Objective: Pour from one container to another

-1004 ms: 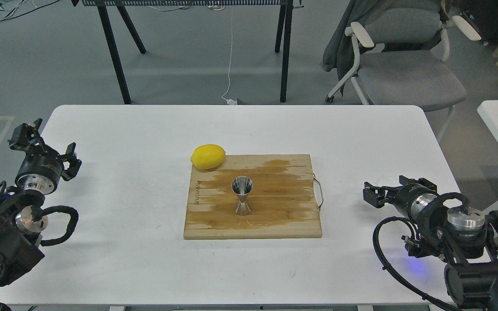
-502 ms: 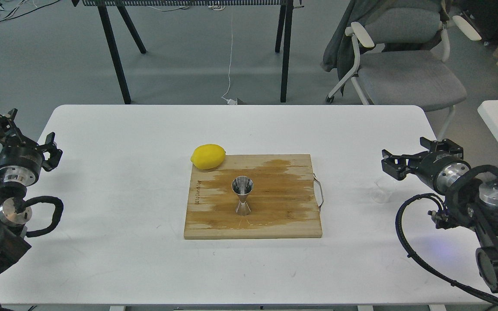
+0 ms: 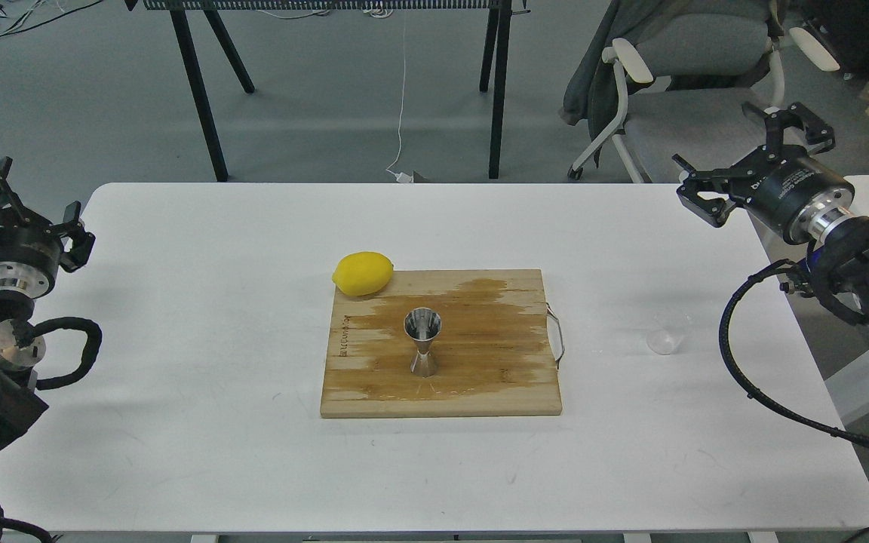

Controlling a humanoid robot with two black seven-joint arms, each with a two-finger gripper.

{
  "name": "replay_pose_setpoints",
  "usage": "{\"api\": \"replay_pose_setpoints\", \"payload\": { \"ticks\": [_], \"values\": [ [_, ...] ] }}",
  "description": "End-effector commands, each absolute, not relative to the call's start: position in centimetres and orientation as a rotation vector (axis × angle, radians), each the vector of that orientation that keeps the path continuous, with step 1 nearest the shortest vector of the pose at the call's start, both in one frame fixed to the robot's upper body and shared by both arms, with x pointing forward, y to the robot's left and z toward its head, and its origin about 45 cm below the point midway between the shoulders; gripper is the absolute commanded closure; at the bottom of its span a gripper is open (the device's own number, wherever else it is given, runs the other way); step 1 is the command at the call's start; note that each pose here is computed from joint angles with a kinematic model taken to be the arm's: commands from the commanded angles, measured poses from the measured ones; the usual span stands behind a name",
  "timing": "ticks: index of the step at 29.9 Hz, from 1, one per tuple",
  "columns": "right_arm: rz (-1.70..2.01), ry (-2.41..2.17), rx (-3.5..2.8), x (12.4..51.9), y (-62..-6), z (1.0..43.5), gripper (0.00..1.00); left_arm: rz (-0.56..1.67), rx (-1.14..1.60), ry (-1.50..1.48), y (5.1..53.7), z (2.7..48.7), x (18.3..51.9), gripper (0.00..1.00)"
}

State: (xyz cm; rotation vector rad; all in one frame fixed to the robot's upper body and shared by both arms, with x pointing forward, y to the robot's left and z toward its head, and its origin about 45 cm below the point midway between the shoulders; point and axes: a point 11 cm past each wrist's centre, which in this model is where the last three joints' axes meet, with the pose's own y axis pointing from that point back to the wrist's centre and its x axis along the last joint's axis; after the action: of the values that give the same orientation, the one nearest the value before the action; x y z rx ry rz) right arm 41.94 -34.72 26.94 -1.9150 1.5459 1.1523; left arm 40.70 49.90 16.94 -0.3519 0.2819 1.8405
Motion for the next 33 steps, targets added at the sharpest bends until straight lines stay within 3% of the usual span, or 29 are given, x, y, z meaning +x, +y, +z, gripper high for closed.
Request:
{"api": "replay_pose_setpoints", "payload": {
  "ticks": [1,15,24,33],
  "values": [
    [1.122,1.575,-1.94,42.0,-34.8,27.0,0.01,1.822,-0.359,0.288,48.6,16.9,41.4,0.0],
    [1.081,1.513,-1.995,42.0,-34.6,27.3,0.01,1.798,-0.284,0.396,48.2,14.8,40.7,0.0],
    [0.988,1.395,-2.078,41.9,-36.2,25.8,0.01,1.435,-0.314,0.528,42.4,20.0,43.7,0.0],
    [1.002,1.403,-2.038,41.3,-38.2,22.5,0.01,1.261,-0.327,0.593,38.3,21.0,42.3,0.0]
  ]
}}
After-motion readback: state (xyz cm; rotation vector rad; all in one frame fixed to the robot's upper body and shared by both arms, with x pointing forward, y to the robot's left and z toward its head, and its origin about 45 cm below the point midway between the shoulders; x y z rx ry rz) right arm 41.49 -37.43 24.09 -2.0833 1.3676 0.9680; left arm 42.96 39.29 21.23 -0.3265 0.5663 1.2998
